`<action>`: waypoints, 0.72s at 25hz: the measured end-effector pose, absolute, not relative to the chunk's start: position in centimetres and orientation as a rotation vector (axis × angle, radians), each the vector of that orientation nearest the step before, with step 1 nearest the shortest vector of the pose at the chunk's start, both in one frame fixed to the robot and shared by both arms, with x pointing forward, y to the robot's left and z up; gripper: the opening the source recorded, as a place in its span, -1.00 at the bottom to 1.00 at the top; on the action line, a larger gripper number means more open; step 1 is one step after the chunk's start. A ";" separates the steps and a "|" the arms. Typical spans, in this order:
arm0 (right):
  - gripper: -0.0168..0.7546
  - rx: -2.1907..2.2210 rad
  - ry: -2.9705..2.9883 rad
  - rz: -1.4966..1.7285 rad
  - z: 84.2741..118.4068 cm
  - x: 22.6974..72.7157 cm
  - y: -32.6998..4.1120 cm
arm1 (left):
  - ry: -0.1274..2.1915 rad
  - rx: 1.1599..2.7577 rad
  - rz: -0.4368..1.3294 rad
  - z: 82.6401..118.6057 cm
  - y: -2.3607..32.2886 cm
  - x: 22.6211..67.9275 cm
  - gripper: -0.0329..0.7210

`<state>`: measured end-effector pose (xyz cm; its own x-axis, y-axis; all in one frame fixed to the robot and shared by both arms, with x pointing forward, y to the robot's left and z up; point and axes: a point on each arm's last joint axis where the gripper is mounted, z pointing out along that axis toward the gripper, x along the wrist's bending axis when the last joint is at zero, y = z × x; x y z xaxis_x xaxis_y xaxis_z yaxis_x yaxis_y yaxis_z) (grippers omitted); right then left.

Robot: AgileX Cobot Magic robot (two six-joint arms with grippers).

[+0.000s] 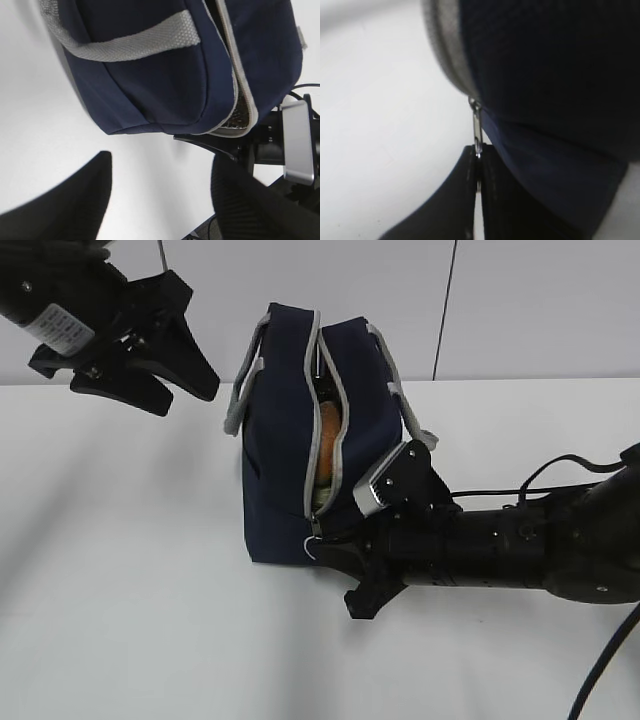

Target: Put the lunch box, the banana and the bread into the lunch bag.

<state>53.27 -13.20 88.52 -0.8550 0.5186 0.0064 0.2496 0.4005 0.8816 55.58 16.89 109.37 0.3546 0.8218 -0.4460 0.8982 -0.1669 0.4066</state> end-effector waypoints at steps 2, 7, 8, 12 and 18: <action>-1.00 0.672 2.395 1.420 88.6 53.3 -13.3 | 1.490 2.009 -0.161 109.4 16.9 55.6 0.24; -1.00 0.670 2.402 1.405 88.5 53.3 -13.3 | 1.490 2.009 -0.161 109.4 16.9 55.6 0.24; -1.00 0.673 2.400 1.405 88.5 53.3 -13.3 | 1.490 2.009 -0.161 109.4 16.9 55.6 0.24; -1.00 0.691 2.379 1.404 88.6 53.5 -13.4 | 1.490 2.009 -0.161 109.4 16.9 55.6 0.24; -1.00 0.677 2.363 1.406 88.9 53.9 -13.3 | 1.490 2.009 -0.161 109.4 16.9 55.6 0.24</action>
